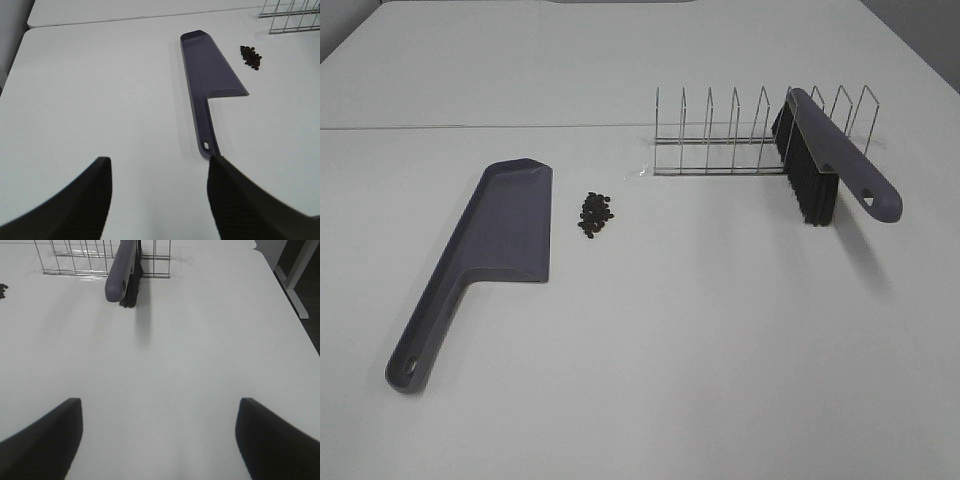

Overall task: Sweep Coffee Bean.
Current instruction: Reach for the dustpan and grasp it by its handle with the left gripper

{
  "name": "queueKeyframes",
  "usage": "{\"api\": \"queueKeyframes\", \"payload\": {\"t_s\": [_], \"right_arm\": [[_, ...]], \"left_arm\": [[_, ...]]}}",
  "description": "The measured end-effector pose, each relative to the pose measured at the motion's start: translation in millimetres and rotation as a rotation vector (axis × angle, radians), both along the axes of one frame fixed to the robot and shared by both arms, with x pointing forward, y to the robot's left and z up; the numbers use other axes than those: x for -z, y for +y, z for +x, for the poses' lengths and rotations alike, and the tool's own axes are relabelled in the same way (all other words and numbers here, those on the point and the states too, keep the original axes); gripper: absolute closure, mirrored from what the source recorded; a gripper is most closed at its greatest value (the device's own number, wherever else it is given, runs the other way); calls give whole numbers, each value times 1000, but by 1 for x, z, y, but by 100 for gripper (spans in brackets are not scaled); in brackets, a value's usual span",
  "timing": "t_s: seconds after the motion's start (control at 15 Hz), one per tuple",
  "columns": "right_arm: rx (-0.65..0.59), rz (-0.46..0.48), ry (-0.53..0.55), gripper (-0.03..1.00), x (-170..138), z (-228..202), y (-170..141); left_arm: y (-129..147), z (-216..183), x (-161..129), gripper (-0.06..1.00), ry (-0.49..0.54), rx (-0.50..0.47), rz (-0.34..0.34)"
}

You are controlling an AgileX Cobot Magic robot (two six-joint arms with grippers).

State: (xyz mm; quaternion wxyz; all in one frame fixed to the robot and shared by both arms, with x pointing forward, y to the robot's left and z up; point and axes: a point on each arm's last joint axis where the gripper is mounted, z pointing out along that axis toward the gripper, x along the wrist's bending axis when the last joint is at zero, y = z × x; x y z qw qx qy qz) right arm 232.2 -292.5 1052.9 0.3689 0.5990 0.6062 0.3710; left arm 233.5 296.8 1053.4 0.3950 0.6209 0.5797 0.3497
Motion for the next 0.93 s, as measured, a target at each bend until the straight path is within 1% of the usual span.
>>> {"api": "queueKeyframes", "payload": {"t_s": [0.93], "right_arm": [[0, 0, 0, 18, 0, 0, 0]], "left_arm": [[0, 0, 0, 39, 0, 0, 0]]}}
